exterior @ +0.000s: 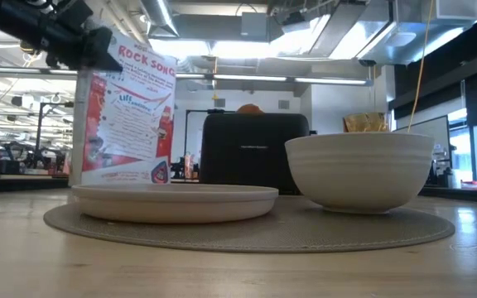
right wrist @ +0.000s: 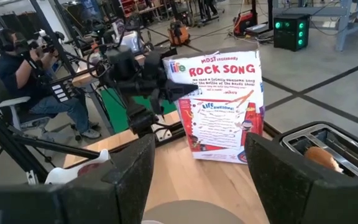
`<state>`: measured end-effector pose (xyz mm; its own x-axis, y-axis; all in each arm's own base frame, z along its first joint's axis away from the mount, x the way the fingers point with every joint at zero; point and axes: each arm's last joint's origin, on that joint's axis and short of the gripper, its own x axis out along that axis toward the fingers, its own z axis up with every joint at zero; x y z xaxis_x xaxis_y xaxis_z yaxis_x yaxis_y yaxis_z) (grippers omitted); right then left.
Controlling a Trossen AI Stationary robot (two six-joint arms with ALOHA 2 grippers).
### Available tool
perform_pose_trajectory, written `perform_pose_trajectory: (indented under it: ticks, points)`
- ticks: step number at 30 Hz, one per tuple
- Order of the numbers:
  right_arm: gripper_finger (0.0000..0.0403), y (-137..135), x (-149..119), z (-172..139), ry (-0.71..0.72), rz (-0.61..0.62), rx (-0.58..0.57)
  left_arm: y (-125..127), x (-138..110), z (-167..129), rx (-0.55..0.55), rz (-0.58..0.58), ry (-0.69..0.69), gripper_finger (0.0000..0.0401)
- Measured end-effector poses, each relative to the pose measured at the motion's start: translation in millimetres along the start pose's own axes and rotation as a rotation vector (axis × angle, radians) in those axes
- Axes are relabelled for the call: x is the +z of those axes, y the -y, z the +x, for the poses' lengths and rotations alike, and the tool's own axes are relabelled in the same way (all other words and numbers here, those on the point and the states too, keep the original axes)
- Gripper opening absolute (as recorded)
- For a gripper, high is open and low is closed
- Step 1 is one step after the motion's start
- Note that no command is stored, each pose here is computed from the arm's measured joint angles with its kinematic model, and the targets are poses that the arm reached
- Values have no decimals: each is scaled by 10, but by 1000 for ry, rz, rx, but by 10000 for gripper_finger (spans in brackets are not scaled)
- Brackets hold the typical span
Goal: Arrange a breakfast setting
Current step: Pour the cereal from the cereal box into the white bowl, then put the toasted bagel from the toaster on the gray plate
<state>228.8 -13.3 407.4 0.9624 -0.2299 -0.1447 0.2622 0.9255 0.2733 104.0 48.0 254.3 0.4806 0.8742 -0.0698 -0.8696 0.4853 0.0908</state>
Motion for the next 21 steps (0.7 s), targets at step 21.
perform_pose_trajectory:
  ticks: [21]
  points:
    - [239,796,-257,605,-256,-101,-209,-301,1342,-374,-294,-69,334,296]
